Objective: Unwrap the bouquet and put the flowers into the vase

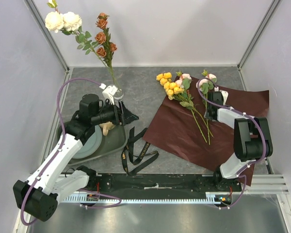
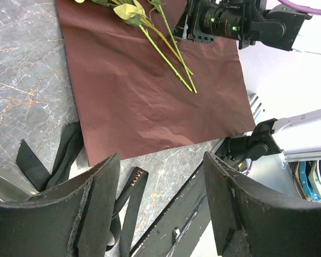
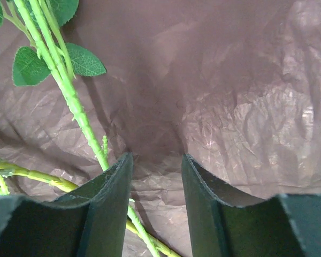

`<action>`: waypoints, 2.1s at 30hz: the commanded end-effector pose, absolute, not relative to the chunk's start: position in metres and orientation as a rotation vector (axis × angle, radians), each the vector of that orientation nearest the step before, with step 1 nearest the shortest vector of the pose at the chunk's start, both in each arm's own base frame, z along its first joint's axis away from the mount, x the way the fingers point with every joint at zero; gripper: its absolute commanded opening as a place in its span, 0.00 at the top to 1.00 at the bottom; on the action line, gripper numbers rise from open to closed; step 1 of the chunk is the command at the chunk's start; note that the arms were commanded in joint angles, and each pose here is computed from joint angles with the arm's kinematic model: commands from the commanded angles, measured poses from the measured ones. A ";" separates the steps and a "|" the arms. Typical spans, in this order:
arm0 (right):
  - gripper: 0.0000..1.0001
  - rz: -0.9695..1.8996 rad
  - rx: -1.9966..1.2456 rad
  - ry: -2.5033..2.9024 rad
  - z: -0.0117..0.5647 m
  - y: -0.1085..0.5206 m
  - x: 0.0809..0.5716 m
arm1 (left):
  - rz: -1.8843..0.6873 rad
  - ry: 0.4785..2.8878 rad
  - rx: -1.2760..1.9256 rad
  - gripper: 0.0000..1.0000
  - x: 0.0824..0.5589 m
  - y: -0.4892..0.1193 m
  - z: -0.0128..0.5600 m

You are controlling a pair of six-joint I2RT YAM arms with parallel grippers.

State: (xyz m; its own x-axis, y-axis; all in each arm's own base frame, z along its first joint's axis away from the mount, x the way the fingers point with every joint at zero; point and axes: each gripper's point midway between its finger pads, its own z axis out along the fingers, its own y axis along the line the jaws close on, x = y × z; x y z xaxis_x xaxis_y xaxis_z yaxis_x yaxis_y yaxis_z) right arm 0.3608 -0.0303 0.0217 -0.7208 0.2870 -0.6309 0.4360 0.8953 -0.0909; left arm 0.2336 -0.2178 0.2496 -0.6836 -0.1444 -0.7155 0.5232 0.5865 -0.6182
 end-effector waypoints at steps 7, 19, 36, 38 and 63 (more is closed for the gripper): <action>0.43 -0.192 0.492 2.228 0.083 -0.021 0.378 | -1.084 2.000 0.379 0.30 0.239 -0.219 0.264; 0.52 -0.142 0.426 2.366 0.032 -0.007 0.379 | -1.121 1.982 0.372 0.28 0.233 -0.221 0.275; 1.00 -0.116 0.254 1.904 0.242 0.029 0.388 | -1.216 1.960 0.337 0.28 0.236 -0.235 0.300; 1.00 0.070 0.108 1.871 0.264 0.069 0.377 | -1.261 1.962 0.317 0.28 0.235 -0.239 0.301; 1.00 1.135 -0.499 1.516 0.306 0.239 0.204 | -1.502 1.808 0.168 0.39 0.244 -0.324 0.348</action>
